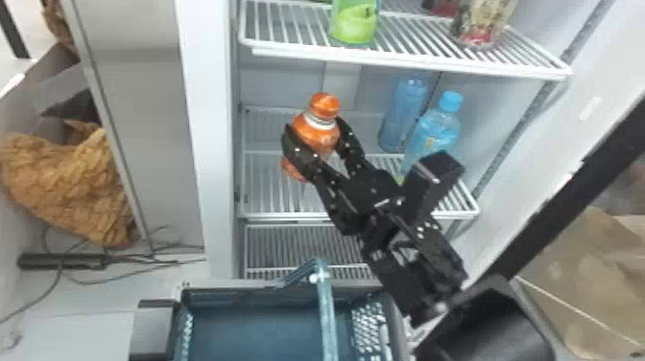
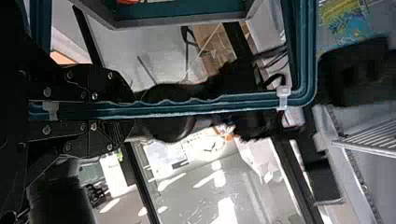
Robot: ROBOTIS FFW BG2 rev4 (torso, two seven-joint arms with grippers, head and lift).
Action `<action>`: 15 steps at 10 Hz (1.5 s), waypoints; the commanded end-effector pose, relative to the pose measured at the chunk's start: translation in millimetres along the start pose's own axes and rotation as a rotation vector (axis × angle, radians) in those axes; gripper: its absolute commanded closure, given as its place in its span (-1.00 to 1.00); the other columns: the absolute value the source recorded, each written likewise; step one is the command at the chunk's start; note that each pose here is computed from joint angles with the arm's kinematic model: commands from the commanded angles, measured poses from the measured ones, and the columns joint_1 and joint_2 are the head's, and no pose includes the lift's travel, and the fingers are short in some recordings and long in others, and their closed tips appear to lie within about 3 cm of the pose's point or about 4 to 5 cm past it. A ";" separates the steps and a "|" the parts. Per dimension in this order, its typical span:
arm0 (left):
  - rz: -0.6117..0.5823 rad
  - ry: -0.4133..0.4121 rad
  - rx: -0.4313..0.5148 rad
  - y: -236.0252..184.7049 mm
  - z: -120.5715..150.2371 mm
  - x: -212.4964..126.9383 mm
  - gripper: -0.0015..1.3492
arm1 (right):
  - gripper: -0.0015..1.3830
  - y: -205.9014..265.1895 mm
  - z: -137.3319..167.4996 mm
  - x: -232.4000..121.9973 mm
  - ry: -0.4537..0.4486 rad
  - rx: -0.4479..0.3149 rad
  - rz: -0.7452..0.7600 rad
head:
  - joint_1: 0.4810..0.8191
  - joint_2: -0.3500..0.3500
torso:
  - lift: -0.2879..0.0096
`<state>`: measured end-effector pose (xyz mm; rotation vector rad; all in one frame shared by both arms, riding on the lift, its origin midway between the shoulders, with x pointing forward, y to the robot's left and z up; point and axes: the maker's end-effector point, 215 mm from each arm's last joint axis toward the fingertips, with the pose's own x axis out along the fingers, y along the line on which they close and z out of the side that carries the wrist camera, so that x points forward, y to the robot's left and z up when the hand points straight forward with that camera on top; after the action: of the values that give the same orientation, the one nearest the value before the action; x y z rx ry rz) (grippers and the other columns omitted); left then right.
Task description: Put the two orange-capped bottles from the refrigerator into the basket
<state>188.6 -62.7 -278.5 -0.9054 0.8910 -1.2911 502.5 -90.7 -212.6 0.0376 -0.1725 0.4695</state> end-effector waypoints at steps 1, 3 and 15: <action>0.004 -0.003 0.000 0.7 0.0 -0.9 0.77 | 0.09 0.4 19.5 -25.3 -0.001 0.003 -0.012 | 0.27 -0.70 | -1.00; 0.013 -0.008 0.003 3.0 1.5 -2.1 0.77 | 0.09 6.8 32.9 -65.0 0.057 0.007 -0.015 | 0.27 -0.80 | -1.00; 0.018 -0.008 -0.001 4.5 -0.4 -2.3 0.77 | 0.09 18.8 -29.8 -231.0 0.677 0.131 -0.086 | 0.27 -1.00 | -1.00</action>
<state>190.2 -60.0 -282.6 -0.9013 0.8902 -1.2694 301.9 -174.7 -275.8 0.0013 0.4939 0.3847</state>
